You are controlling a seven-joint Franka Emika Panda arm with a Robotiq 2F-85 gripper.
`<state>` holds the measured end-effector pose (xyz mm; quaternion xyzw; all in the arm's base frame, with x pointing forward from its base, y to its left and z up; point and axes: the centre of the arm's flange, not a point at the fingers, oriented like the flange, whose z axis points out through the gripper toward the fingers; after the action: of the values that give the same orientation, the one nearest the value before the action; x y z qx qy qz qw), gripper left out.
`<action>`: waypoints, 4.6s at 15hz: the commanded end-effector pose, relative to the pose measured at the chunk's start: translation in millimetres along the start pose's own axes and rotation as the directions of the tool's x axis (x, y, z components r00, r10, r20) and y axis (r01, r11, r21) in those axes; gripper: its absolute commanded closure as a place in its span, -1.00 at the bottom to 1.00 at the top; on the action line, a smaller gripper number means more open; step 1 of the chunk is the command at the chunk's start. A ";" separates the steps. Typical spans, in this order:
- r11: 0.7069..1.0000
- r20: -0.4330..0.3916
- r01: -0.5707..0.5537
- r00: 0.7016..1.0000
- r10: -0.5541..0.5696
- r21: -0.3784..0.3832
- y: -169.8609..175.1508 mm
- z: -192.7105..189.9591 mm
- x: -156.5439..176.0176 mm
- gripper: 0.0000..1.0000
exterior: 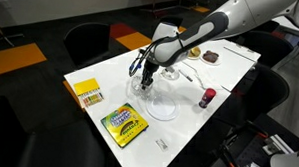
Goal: Take the lid of the glass container, put some candy in it and put the lid back on
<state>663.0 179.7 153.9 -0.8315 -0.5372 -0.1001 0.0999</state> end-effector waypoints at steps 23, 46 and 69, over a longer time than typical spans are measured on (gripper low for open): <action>0.977 0.257 -0.104 0.955 0.150 -0.184 39.0 -81.1 -50.1 -1.00; 0.928 0.281 -0.266 0.899 0.336 -0.260 103.8 -41.2 -168.3 -1.00; 0.933 0.257 -0.230 0.918 0.303 -0.279 108.0 -50.4 -128.0 0.92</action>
<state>710.4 0.6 158.6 -0.9106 -0.4064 -0.0280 -0.0698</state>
